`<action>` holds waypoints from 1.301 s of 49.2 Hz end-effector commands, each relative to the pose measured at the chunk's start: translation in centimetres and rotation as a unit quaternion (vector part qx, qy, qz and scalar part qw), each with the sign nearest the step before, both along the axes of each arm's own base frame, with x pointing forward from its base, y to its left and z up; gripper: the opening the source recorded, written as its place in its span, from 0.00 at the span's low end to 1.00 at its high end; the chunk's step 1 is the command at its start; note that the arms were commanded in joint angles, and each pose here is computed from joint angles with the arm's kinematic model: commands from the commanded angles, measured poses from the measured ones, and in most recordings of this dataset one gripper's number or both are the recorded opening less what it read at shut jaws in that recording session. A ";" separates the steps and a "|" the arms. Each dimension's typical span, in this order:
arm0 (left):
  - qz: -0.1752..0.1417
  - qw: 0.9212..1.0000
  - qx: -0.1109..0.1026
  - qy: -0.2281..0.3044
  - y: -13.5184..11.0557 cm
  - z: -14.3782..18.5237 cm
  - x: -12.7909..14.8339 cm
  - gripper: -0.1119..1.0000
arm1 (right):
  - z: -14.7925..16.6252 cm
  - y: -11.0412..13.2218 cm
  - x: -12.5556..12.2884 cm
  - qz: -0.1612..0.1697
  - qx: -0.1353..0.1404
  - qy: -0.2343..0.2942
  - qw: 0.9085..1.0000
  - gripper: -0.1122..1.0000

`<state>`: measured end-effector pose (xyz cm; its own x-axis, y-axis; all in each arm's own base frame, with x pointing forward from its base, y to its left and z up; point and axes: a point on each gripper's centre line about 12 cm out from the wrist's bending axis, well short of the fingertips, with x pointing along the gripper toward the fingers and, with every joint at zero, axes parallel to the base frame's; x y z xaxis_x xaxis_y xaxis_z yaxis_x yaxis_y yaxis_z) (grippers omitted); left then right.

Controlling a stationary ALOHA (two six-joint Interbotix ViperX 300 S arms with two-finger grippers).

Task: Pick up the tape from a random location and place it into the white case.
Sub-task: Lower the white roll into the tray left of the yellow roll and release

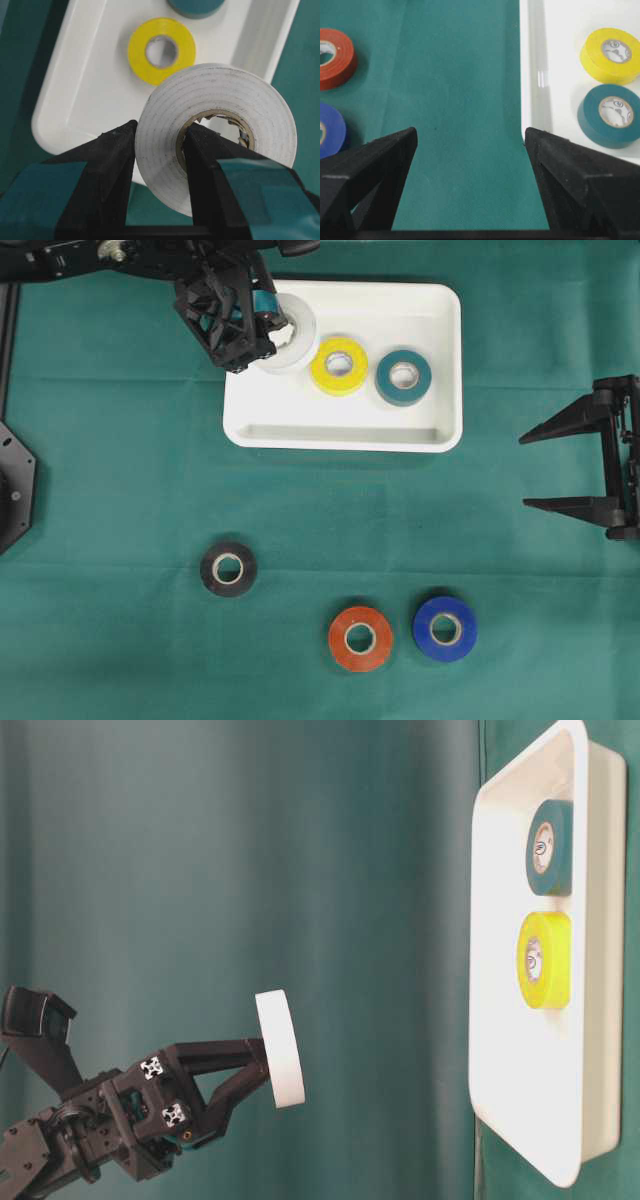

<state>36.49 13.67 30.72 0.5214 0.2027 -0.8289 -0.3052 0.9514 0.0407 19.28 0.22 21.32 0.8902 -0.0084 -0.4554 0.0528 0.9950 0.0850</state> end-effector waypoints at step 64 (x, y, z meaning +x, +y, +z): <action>0.008 1.000 -0.001 -0.001 0.7 -3.4 0.1 0.32 | 0.5 0.1 0.5 0.002 0.000 -0.005 1.000 0.88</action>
